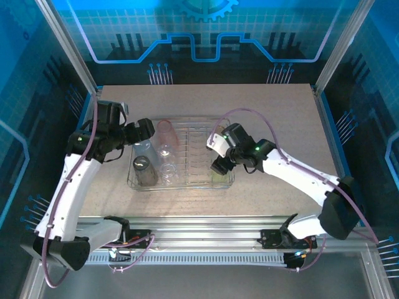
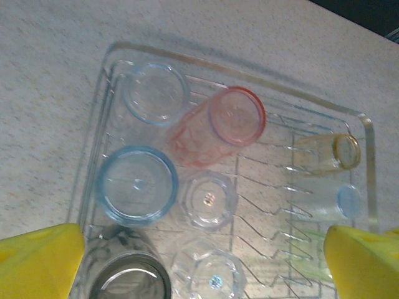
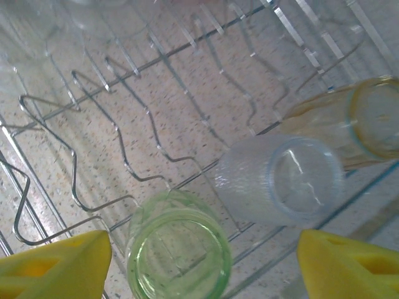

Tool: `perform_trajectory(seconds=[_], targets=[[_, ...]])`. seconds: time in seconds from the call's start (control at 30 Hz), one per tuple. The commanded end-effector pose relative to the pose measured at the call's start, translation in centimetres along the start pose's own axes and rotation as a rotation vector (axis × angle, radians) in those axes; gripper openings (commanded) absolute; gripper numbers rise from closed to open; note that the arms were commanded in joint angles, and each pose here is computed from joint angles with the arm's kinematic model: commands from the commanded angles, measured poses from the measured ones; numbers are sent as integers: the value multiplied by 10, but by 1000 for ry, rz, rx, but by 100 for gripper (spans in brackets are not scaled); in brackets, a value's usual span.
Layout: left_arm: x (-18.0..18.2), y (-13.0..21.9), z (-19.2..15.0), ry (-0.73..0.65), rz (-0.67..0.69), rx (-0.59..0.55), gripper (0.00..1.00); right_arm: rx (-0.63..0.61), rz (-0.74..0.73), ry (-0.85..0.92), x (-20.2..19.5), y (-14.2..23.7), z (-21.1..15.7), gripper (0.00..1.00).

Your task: Load the cups into the dish rack

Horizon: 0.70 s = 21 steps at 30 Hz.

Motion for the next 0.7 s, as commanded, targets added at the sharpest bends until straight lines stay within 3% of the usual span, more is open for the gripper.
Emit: perform_trajectory(seconds=[0.0,0.3,0.57,0.67], targets=[[39,11,3,45,200,-55,99,-109,-77,-20,-10,22,17,79],[124,-13,-34,367,413,110,99,-324,-200,-221,-53,68,8,81],[154,-66,-85,513,447,320,99,-396,-206,-406,-74,85,-26,81],[154,-83,-97,526,413,343,99,-398,-201,-421,-73,87,-33,79]])
Point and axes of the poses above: each hand's point on the last joint's axis, 136 mm out from that joint toward the fingers, its own y axis back along the fingers, its own x axis along the line the jaws close on, z = x × y, the point moved 2 cm from there along y, back along the fingers, and after that the axes turned 7 degrees about -y, right-handed, at the moved point
